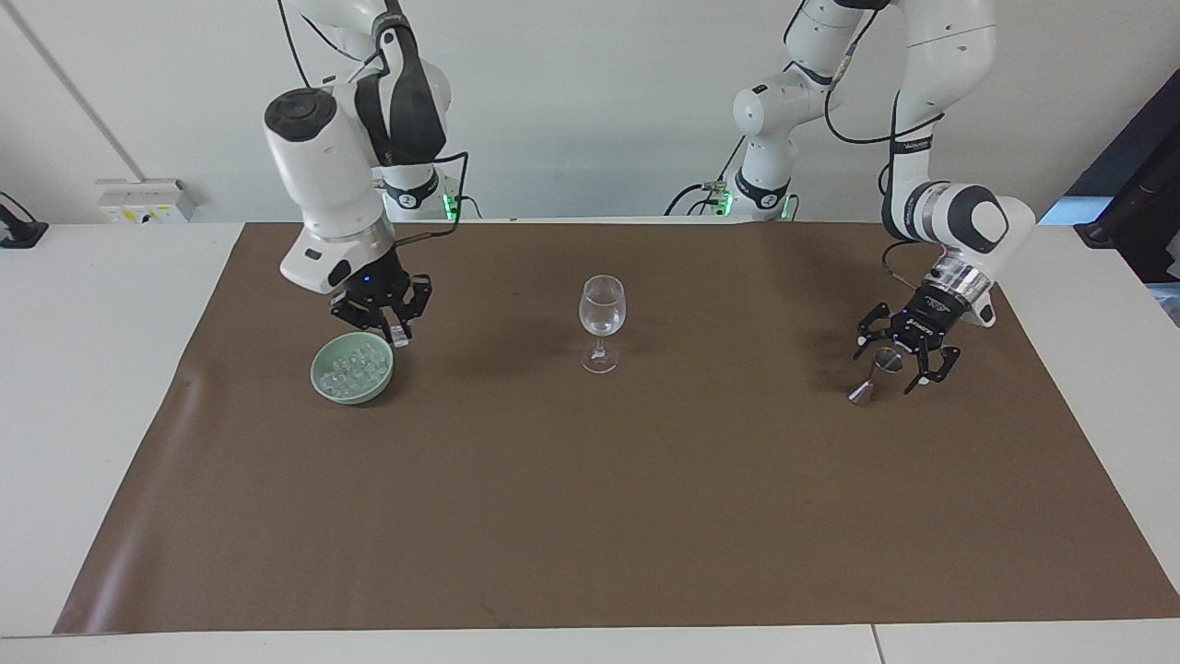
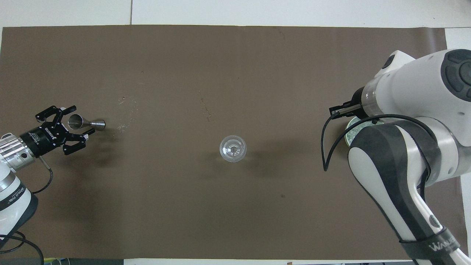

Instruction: Pour wine and add ice with both arms

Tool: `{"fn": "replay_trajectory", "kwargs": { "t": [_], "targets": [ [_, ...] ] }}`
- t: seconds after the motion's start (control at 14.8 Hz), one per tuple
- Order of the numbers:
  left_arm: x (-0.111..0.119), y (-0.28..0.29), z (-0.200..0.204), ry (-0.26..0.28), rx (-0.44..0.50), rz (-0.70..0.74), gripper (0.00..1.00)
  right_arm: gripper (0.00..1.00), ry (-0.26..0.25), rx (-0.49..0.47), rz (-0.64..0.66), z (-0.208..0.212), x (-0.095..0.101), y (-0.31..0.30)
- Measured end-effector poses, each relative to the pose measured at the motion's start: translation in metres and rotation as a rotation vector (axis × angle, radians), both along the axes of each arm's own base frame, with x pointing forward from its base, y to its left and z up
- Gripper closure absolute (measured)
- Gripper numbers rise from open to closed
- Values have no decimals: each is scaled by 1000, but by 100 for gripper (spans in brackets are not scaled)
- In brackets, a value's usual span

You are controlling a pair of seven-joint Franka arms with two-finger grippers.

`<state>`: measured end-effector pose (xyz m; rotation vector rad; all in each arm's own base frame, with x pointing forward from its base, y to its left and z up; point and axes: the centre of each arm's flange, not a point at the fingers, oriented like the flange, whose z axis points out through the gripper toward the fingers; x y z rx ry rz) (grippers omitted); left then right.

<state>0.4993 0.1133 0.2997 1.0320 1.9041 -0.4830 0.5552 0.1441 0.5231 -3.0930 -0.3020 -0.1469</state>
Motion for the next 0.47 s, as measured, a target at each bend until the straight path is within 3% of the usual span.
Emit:
{"fn": "replay_trajectory", "kwargs": {
  "t": [0.27, 0.47],
  "targets": [
    [-7, 13, 11, 6, 109, -106, 0, 78, -4, 24, -74, 46, -18, 67],
    [-14, 33, 22, 19, 186, -234, 0, 78, -20, 47, -117, 53, -27, 111]
  ]
}}
